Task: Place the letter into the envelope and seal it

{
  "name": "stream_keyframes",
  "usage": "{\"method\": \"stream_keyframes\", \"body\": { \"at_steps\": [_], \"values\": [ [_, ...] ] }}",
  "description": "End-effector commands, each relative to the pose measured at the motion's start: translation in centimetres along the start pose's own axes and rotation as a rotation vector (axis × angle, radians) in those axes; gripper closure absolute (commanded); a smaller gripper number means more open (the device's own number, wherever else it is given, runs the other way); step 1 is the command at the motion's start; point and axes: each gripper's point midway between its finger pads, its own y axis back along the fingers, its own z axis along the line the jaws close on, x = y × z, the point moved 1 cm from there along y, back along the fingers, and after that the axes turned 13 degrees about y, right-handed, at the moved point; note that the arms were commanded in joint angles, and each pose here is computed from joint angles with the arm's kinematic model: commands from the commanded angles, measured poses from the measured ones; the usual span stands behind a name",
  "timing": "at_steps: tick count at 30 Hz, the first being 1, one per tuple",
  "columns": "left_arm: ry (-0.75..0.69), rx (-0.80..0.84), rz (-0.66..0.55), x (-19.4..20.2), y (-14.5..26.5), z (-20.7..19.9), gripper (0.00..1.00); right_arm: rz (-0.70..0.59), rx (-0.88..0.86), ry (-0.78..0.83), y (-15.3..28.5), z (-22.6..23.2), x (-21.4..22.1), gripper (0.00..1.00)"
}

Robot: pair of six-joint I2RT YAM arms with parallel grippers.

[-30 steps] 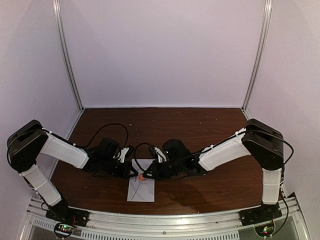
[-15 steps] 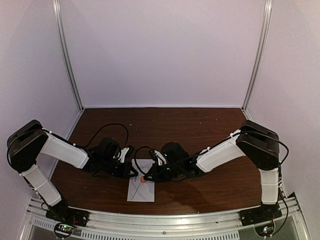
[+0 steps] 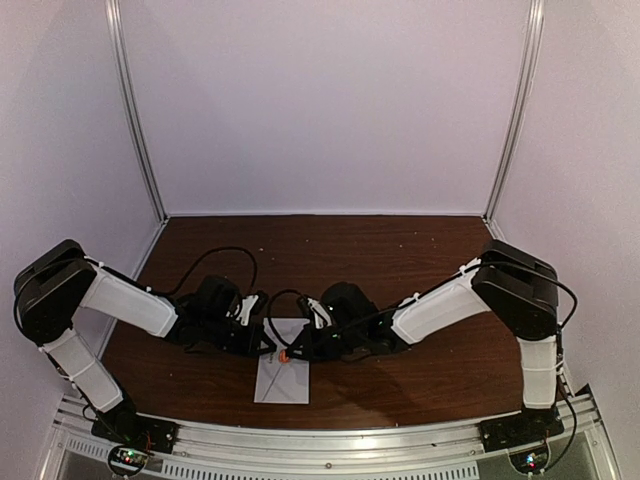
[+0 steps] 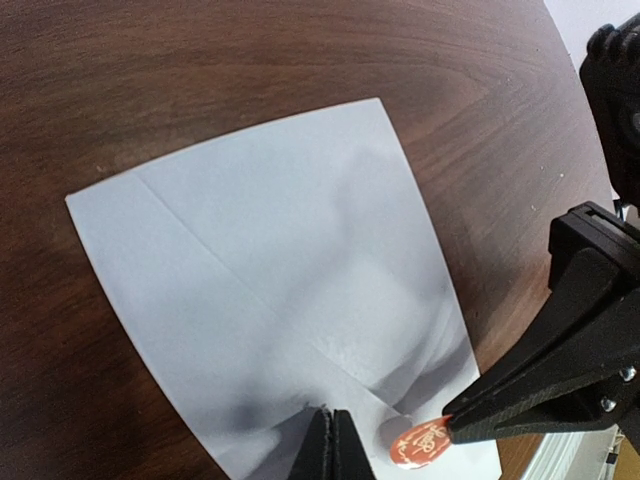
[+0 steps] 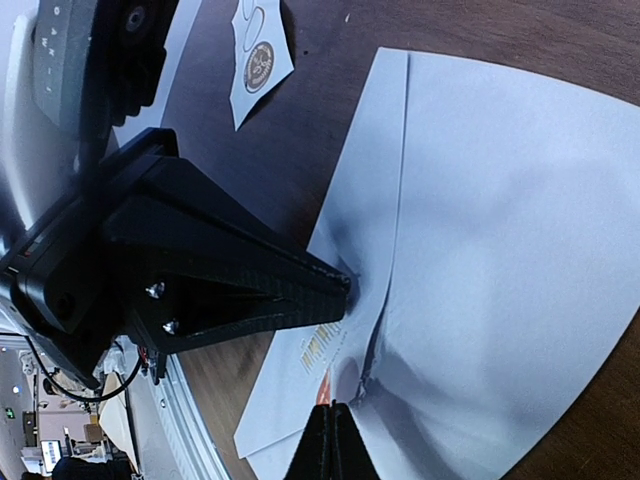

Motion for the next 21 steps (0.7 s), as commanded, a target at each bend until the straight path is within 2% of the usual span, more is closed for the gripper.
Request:
{"method": "stream_keyframes", "body": {
  "at_steps": [1, 21],
  "values": [
    [0.018, -0.077, 0.079, 2.4, -0.4, 2.3, 1.00, -0.025, 0.010, 0.008, -0.7, -0.7, -0.6, 1.00],
    [0.013, -0.071, 0.071, 2.1, -0.2, 1.9, 1.00, -0.031, 0.050, -0.008, -0.9, -2.1, -0.6, 1.00]
  ]
}}
